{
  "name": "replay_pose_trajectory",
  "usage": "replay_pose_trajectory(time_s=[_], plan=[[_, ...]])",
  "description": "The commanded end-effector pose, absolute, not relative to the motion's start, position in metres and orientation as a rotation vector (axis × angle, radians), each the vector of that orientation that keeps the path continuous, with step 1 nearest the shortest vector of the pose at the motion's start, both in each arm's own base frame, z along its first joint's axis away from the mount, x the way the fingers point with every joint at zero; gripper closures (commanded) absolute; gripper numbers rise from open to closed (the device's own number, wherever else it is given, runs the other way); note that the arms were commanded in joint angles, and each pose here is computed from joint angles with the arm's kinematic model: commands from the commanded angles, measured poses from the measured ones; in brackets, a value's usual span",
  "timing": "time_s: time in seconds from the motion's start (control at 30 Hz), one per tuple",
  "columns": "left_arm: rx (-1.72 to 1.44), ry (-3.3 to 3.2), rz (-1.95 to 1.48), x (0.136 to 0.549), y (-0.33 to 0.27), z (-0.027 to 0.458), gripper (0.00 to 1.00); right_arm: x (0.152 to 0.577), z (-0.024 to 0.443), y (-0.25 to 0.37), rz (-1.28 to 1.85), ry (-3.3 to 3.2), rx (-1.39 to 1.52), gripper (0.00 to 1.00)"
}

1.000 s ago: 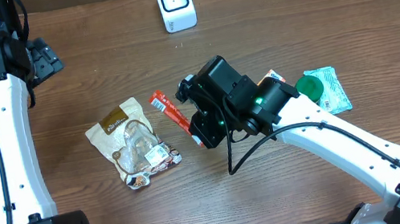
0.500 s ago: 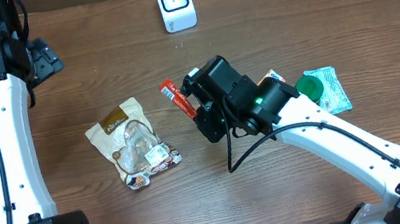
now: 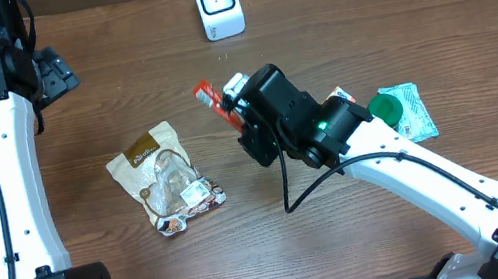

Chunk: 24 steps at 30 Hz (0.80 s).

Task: Scan the item barcode
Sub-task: 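Pull the red stick out of the bag and lift it, then carry the red stick up and hold it before the scanner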

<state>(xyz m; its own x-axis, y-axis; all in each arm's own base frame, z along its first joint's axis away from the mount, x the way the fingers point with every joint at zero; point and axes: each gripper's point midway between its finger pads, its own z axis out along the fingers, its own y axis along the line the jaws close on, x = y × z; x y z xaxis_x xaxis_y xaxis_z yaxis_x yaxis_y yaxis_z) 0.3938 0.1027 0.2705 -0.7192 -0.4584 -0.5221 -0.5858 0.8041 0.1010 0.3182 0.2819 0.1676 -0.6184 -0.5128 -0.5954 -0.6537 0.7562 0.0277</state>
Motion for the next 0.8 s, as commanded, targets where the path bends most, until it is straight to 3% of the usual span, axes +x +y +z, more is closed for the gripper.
replay_pose_trajectory(time_s=[0.0, 0.23, 0.53, 0.77], plan=[[-0.762, 2.468, 0.345, 0.391, 0.103, 0.287, 0.0, 0.332, 0.184, 0.271, 0.25, 2.345, -0.745, 0.96], [-0.762, 2.468, 0.345, 0.391, 0.103, 0.287, 0.0, 0.349, 0.199, 0.258, 0.113, 2.293, -0.705, 0.97], [-0.762, 2.468, 0.345, 0.391, 0.103, 0.287, 0.0, 0.386, 0.297, 0.237, 0.044, 2.118, -0.723, 0.97], [-0.762, 2.468, 0.345, 0.391, 0.103, 0.287, 0.0, 0.426, 0.321, 0.219, -0.06, 1.972, -0.751, 0.96]])
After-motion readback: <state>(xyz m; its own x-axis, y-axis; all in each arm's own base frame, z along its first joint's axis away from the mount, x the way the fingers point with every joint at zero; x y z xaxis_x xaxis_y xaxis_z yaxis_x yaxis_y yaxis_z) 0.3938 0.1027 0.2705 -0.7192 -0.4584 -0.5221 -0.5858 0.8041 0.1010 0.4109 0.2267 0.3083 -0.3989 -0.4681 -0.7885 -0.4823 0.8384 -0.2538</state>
